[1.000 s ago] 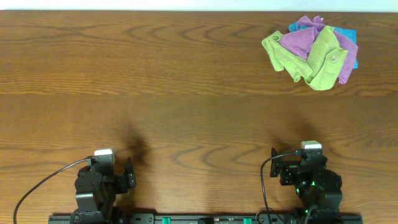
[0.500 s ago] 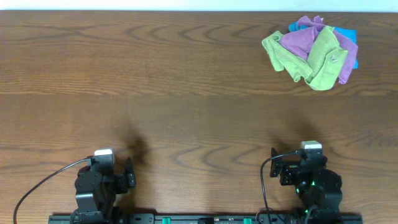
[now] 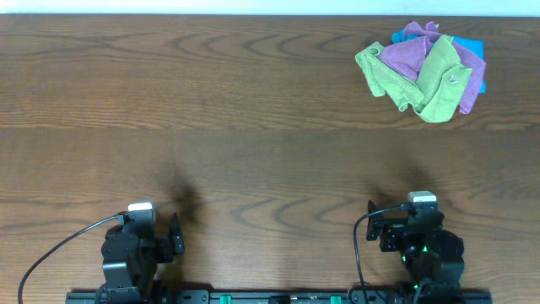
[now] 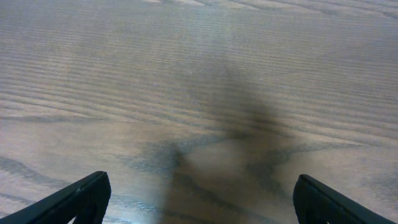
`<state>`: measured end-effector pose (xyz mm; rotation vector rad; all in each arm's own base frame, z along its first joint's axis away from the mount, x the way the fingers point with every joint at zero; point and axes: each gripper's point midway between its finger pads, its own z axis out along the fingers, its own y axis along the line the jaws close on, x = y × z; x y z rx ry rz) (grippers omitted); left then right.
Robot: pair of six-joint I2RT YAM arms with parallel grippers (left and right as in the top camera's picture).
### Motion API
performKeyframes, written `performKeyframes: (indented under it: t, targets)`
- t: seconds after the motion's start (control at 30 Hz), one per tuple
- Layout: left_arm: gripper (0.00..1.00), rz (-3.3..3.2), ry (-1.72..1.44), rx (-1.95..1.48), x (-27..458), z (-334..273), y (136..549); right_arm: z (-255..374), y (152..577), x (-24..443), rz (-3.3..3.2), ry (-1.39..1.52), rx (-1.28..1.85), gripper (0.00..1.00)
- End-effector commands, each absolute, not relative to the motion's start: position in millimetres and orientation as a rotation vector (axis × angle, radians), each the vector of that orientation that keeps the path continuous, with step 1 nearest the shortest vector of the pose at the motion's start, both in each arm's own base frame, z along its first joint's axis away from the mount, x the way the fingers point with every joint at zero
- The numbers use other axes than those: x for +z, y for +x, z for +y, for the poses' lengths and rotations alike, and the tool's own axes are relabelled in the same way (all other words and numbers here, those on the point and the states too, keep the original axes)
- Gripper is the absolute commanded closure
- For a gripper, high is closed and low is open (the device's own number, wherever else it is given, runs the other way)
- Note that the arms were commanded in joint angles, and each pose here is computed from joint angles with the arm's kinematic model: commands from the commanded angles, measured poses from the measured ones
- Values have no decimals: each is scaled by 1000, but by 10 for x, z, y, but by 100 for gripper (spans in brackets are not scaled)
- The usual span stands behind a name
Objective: Fold the cloth
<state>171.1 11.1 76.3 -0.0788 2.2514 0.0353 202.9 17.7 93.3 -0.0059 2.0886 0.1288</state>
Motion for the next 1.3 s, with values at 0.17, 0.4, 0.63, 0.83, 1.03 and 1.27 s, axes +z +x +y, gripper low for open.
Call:
performKeyframes:
  t: [0.17, 0.4, 0.63, 0.83, 1.03, 1.27]
  targets:
    - [5, 2318, -59, 79, 609, 147, 1609, 188, 2019, 887, 2096, -23, 130, 1]
    - [5, 2319, -59, 79, 609, 147, 1608, 188, 2019, 887, 2096, -23, 130, 1]
    - [5, 2318, -59, 78, 609, 147, 1609, 181, 2018, 882, 2098, -21, 126, 1]
    - [5, 2318, -59, 79, 609, 147, 1609, 187, 2011, 865, 2114, -1, 142, 1]
    - [5, 2318, -59, 79, 609, 147, 1609, 188, 2035, 1001, 2136, 59, 176, 1]
    - [5, 2319, -59, 78, 609, 146, 1609, 163, 2164, 1413, 2145, 73, 160, 1]
